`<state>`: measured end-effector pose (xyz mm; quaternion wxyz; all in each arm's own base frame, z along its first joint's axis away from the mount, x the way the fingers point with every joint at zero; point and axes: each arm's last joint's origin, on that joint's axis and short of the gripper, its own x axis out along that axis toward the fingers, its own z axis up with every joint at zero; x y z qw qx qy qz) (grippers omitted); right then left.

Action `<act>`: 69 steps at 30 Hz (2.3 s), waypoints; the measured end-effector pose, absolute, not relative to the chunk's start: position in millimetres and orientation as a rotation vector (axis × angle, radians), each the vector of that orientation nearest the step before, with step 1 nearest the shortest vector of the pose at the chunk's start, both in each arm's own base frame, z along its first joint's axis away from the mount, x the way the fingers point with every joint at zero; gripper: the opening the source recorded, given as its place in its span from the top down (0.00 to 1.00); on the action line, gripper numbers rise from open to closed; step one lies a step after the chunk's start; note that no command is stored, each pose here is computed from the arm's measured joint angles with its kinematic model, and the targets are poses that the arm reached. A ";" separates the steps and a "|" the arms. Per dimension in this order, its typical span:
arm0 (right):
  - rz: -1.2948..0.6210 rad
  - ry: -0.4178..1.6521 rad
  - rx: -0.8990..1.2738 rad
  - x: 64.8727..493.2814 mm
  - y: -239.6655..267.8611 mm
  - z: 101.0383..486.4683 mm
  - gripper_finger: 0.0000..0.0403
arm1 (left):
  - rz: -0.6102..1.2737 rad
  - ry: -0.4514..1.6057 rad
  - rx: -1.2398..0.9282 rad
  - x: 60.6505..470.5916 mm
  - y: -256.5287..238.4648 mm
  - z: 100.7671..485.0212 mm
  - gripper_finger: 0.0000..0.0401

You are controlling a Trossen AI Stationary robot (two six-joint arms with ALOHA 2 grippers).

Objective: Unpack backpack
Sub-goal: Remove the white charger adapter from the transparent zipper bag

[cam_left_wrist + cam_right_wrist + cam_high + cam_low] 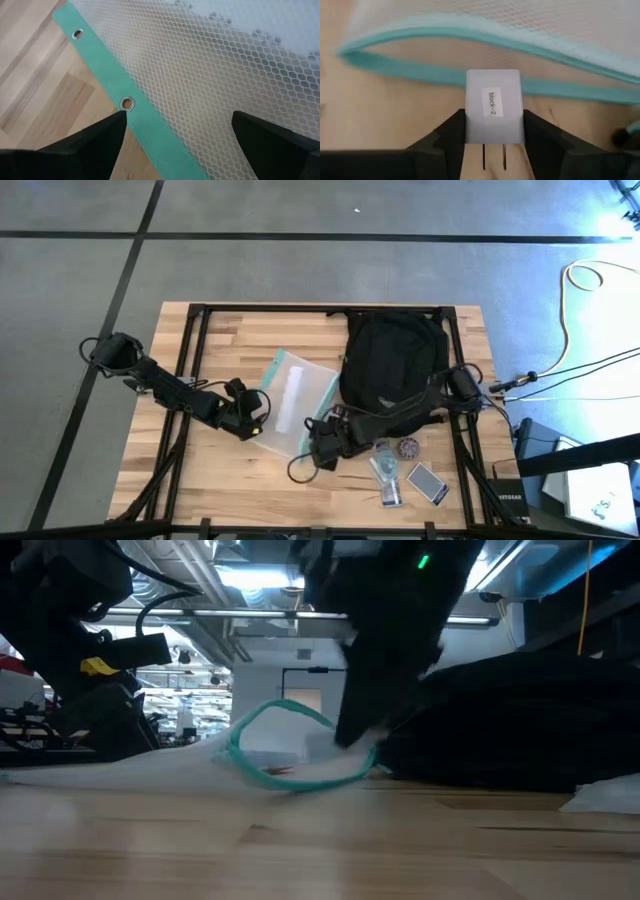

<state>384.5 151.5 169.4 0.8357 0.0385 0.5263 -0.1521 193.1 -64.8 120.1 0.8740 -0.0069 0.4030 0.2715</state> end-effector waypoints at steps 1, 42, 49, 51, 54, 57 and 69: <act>-0.314 1.122 0.071 379.8 155.6 173.8 0.62 | 0.567 0.842 -0.015 193.2 -64.8 120.1 0.13; -0.139 1.086 0.197 264.8 222.8 179.6 0.62 | 0.576 0.828 -0.016 193.7 -64.7 120.5 0.13; 0.019 0.938 0.141 249.1 201.0 156.7 0.62 | 0.576 0.827 -0.016 193.8 -64.7 120.6 0.13; 0.080 0.914 0.083 248.5 199.2 150.6 0.62 | 0.577 0.826 -0.015 193.7 -64.7 120.5 0.13; 0.107 0.951 0.020 245.8 192.8 140.3 0.62 | 0.579 0.824 -0.015 193.9 -64.4 120.6 0.13; 0.092 0.966 0.014 246.1 187.4 136.7 0.62 | 0.581 0.820 -0.020 194.9 -63.6 120.9 0.13; 0.113 0.945 0.063 251.7 185.9 138.7 0.62 | 0.565 0.814 -0.043 198.7 -61.7 121.4 0.13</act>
